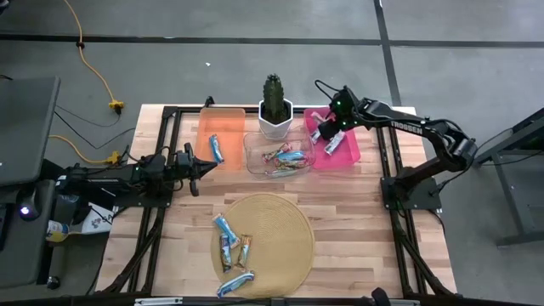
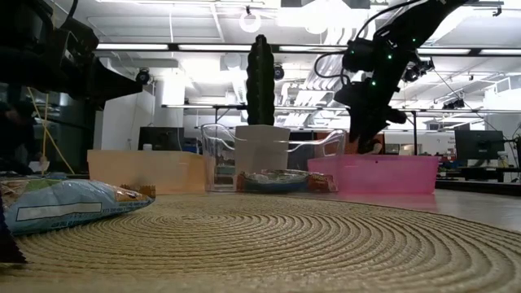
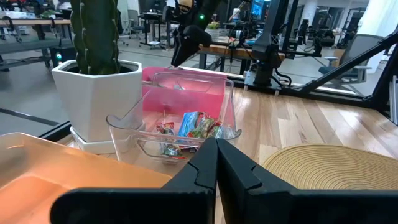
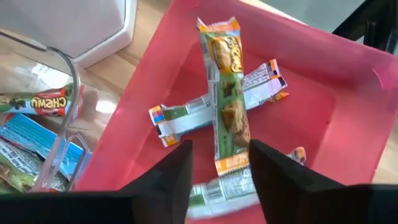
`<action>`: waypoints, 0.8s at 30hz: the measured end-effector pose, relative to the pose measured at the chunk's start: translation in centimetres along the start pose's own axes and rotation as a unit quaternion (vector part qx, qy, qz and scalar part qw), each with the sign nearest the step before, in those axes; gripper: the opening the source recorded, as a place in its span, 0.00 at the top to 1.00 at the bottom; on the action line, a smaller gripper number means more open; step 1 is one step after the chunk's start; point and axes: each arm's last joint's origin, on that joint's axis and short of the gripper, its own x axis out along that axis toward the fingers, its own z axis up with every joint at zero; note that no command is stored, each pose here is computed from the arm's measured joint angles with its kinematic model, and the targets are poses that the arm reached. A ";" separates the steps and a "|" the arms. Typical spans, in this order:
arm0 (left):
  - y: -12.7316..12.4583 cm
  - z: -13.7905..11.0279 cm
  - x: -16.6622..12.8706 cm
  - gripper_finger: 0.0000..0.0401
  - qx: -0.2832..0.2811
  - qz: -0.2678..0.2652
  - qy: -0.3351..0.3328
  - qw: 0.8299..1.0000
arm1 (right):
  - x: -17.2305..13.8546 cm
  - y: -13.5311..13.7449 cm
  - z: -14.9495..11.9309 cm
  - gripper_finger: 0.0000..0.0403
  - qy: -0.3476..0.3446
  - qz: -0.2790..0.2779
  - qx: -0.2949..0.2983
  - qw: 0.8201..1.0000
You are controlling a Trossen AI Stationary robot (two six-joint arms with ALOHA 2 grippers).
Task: Pick and place Granola Bars by type
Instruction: Put the yellow granola bar into the red bin
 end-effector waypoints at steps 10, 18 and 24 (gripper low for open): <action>0.0 0.0 0.0 1.00 0.000 0.000 0.000 1.000 | -1.6 0.3 0.5 0.47 -0.045 0.022 0.004 0.999; 0.0 0.0 0.0 1.00 0.000 0.000 0.000 1.000 | -7.1 0.7 0.2 0.50 -0.129 0.064 0.028 0.989; 0.0 0.0 0.0 1.00 0.000 0.000 0.000 1.000 | -11.9 1.7 -1.2 0.55 -0.195 0.120 0.035 0.973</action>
